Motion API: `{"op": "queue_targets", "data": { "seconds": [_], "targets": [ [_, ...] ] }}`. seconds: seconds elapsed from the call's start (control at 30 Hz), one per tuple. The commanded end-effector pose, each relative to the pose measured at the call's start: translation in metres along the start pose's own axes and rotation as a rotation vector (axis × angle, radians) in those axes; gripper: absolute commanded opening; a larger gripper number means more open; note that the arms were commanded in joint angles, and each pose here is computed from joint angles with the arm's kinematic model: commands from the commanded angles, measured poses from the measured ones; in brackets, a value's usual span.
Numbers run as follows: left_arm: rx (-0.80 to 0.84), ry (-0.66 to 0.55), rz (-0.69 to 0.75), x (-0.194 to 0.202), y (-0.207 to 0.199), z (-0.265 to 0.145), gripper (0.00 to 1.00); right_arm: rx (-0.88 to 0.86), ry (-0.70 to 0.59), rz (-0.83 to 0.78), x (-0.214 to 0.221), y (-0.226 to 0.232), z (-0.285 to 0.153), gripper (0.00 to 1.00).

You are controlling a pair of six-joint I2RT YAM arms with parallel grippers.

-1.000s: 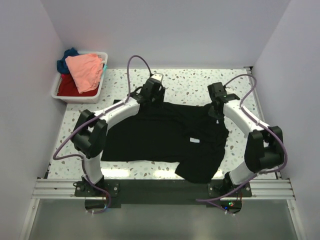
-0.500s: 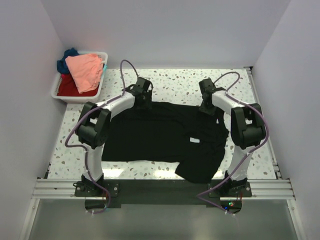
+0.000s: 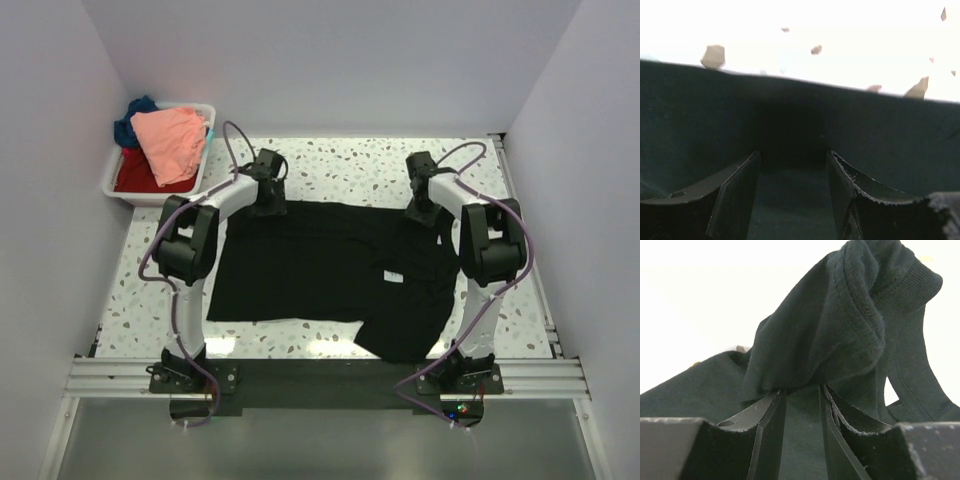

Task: Fold and stack the t-shirts
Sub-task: Fold the tshirt

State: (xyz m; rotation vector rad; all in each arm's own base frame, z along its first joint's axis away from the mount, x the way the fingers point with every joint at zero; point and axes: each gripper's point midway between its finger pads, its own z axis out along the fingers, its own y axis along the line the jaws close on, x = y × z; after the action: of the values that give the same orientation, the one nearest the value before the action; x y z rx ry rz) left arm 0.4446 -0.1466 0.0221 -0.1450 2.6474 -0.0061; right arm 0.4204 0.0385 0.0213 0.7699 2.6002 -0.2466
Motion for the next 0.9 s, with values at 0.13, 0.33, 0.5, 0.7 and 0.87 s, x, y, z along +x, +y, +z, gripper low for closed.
{"op": "queue_targets", "data": {
  "seconds": [0.13,0.33,0.5,0.7,0.87],
  "targets": [
    [0.001,0.041,-0.085,-0.028,0.009,0.024,0.61,0.085,0.012,0.014,-0.024,-0.011,0.021,0.37],
    [0.001,0.045,-0.096,-0.047,0.005,0.044,0.62,0.070,-0.032,0.001,-0.058,0.015,0.035,0.39],
    [0.002,0.046,-0.125,-0.063,0.013,0.059,0.63,0.019,-0.069,-0.016,-0.090,0.043,0.045,0.42],
    [0.011,0.023,-0.138,-0.080,0.019,0.067,0.64,-0.054,-0.112,-0.056,-0.115,0.066,0.050,0.43],
    [0.035,-0.042,-0.113,-0.096,0.020,0.065,0.65,-0.128,-0.194,-0.081,-0.135,0.075,0.031,0.43]
  ]
}}
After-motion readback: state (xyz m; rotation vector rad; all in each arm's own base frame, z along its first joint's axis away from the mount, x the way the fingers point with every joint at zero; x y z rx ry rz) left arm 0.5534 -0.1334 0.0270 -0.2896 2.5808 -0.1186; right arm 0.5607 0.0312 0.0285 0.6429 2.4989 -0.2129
